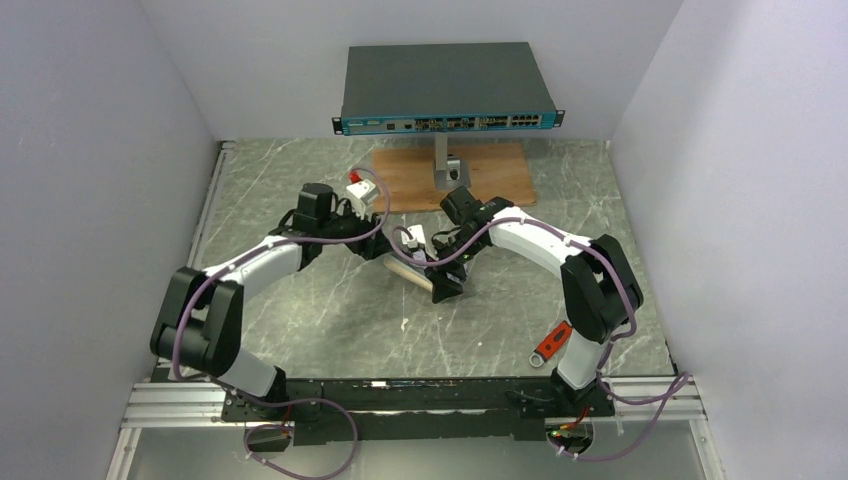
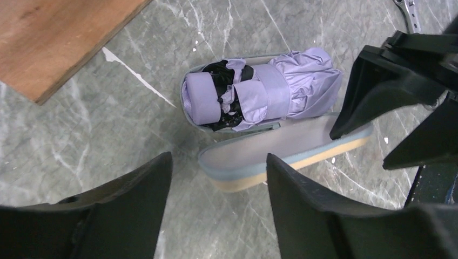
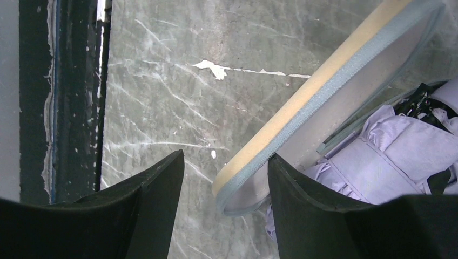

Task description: Open the umbrella

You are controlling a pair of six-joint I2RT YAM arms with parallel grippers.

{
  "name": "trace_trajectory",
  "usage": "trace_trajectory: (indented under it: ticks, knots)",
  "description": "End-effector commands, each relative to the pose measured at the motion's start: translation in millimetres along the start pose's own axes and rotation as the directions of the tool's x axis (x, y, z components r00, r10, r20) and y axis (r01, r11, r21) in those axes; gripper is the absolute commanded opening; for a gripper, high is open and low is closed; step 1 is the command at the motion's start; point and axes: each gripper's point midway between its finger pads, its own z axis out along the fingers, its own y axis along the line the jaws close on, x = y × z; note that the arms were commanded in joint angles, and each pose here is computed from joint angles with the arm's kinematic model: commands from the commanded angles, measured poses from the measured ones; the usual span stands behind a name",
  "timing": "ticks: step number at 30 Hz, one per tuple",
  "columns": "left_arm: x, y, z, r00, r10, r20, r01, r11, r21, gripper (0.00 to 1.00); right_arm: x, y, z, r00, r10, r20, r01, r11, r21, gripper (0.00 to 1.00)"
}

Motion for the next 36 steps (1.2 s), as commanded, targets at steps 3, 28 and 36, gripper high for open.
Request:
trace_trajectory:
  ticks: [3, 28, 36]
  knots:
    - [3, 0, 28, 0.998, -0.053, -0.037, 0.054, 0.998, 0.014, 0.59, -9, 9, -10, 0.994, -0.102, 0.029, 0.101, 0.995, 0.025, 0.65]
    - [63, -31, 21, 0.981, -0.132, -0.141, 0.144, 0.986, 0.078, 0.36, 10, -98, -15, 0.975, 0.195, 0.105, -0.221, 0.808, 0.547, 0.64]
    - [66, -32, 21, 0.978, -0.147, -0.148, 0.160, 0.983, 0.085, 0.36, 45, -103, -3, 0.976, 0.217, 0.009, -0.179, 0.781, 0.598, 0.59]
